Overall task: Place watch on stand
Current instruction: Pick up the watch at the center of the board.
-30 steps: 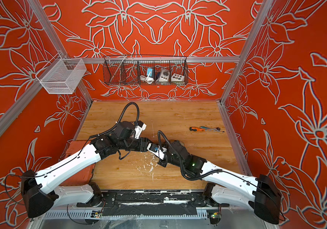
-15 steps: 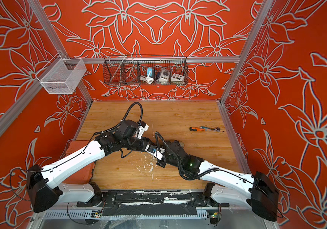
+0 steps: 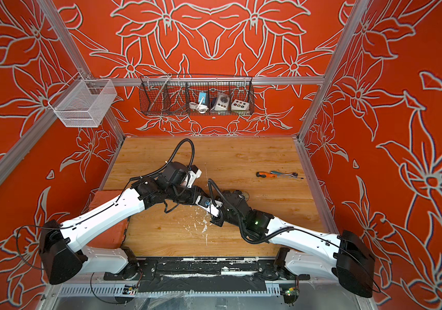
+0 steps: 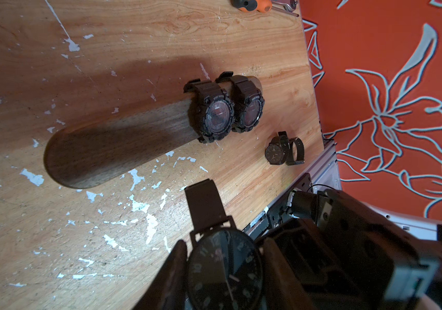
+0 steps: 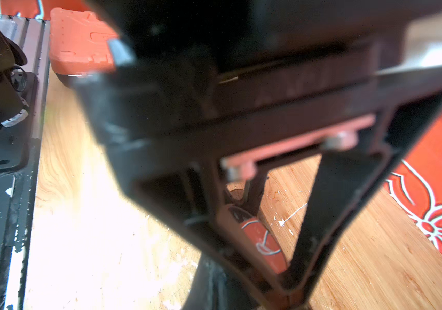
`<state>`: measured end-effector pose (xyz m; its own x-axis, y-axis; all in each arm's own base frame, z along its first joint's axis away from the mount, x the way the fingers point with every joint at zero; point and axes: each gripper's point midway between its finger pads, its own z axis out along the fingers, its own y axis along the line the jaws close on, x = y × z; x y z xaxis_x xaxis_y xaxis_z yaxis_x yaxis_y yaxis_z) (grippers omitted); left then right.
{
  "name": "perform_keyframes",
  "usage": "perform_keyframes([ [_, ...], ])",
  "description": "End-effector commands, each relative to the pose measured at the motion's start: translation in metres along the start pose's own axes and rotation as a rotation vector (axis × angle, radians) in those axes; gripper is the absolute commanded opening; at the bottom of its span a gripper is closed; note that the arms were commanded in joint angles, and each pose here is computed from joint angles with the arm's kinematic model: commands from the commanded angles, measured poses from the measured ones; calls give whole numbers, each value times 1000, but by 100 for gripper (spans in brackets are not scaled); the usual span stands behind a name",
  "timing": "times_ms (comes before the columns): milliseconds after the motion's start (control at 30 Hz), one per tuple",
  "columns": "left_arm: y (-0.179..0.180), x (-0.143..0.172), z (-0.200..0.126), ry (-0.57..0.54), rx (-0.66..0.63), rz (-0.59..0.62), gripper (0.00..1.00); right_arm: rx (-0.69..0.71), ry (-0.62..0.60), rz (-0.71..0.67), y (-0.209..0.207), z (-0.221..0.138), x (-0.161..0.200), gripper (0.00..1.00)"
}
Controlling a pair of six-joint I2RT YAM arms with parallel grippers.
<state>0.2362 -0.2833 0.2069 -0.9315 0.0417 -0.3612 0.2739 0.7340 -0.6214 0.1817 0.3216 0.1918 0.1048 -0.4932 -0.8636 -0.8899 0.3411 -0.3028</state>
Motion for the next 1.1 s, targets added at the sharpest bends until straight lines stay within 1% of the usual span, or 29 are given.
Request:
perform_keyframes([
  [0,-7,-5,-5,-12,17,11,26,32,-38,-29,-7,0,-15,0],
  [67,-8,-6,-6,-25,18,13,24,30,-36,-27,-6,0,-14,0],
  [333,-6,-16,-15,-103,3,28,22,11,-5,14,-3,-1,-9,0],
  [400,-3,-18,-17,-122,-9,31,21,-30,6,36,3,-4,-9,7],
  [500,2,-21,-20,-155,-37,36,21,-53,11,67,8,-9,-6,17],
  [633,7,-26,-25,-191,-65,49,20,-55,5,106,11,-15,-1,27],
  [700,12,-30,-26,-209,-91,57,20,-50,8,135,10,-20,0,31],
  [733,15,-31,-27,-217,-108,61,20,-33,15,156,7,-22,1,32],
  [833,30,-36,-32,-249,-184,82,20,72,58,254,-10,-31,11,45],
  [900,42,-39,-36,-274,-245,101,20,178,112,342,-30,-40,22,54],
  [967,59,-42,-41,-306,-330,93,19,241,168,438,-45,-47,37,67],
  [1000,65,-42,-41,-316,-357,88,19,247,199,481,-49,-49,44,69],
  [1067,77,-42,-40,-333,-398,79,19,280,272,590,-62,-54,58,69],
])
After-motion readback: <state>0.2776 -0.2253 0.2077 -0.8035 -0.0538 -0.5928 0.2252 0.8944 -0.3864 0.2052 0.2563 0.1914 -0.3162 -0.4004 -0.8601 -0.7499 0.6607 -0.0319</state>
